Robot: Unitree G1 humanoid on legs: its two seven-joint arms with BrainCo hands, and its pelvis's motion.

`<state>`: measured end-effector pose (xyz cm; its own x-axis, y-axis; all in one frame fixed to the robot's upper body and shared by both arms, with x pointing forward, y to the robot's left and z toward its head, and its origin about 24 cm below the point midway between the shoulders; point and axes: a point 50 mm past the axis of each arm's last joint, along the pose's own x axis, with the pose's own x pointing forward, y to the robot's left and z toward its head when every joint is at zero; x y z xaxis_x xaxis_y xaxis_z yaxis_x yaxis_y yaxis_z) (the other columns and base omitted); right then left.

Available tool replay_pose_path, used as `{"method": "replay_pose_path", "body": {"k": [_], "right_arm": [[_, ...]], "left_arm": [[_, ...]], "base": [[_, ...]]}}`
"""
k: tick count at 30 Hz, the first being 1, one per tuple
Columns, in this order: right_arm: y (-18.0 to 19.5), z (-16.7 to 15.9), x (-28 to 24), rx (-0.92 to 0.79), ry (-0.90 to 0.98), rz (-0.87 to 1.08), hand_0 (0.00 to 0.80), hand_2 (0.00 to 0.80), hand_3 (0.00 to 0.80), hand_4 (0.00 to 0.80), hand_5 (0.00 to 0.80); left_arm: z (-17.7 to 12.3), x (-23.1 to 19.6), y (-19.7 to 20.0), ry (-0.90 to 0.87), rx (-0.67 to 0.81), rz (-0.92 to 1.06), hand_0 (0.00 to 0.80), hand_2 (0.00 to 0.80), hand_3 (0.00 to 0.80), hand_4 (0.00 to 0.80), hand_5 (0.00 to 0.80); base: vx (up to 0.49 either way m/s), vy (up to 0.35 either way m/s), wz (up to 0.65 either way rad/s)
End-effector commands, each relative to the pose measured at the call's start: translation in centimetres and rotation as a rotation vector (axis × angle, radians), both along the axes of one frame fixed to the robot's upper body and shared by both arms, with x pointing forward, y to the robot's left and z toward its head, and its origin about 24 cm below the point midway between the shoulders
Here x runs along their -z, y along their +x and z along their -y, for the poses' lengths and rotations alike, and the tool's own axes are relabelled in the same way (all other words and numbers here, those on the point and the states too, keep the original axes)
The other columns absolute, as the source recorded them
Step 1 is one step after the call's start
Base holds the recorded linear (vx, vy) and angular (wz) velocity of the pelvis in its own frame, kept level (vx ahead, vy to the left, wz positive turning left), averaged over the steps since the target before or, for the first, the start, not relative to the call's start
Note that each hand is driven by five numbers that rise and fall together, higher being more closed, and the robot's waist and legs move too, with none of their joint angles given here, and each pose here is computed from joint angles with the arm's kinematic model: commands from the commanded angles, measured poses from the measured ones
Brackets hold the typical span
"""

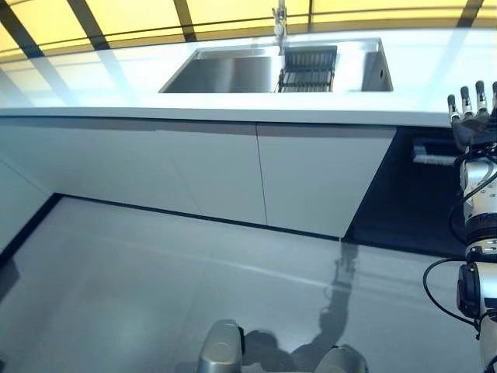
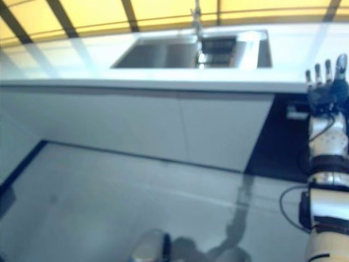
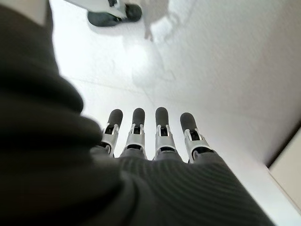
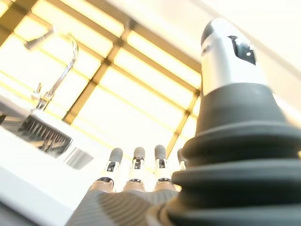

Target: Take plates into dishwasher

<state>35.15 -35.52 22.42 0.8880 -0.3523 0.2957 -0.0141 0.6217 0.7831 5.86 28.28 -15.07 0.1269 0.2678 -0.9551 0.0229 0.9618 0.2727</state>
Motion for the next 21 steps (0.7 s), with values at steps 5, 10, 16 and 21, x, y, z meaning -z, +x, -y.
{"method": "replay_pose_path", "body": {"k": [5, 10, 16, 21], "right_arm": [[0.3, -0.4, 3.5, 0.004, -0.184, -0.277, 0.000, 0.000, 0.000, 0.000, 0.000], [-0.4, -1.1, 8.9, -0.065, -0.314, -0.492, 0.000, 0.000, 0.000, 0.000, 0.000], [-3.2, -2.7, 17.2, -0.195, -0.809, -0.905, 0.000, 0.000, 0.000, 0.000, 0.000], [-6.9, -4.3, 22.9, -0.369, -1.071, -1.115, 0.000, 0.000, 0.000, 0.000, 0.000]], "left_arm": [[-3.2, -1.4, 0.6, 0.104, 0.021, 0.023, 0.000, 0.000, 0.000, 0.000, 0.000], [-3.0, -1.3, 1.1, 0.109, 0.003, 0.048, 0.000, 0.000, 0.000, 0.000, 0.000], [-2.4, -1.2, 2.5, 0.089, -0.016, 0.068, 0.000, 0.000, 0.000, 0.000, 0.000], [-1.2, -1.0, 3.5, 0.031, 0.007, 0.067, 0.000, 0.000, 0.000, 0.000, 0.000]], "base": [[-0.034, -0.019, -0.05], [-0.072, -0.001, -0.16], [-0.074, 0.009, -0.13], [-0.074, 0.008, -0.07]]}}
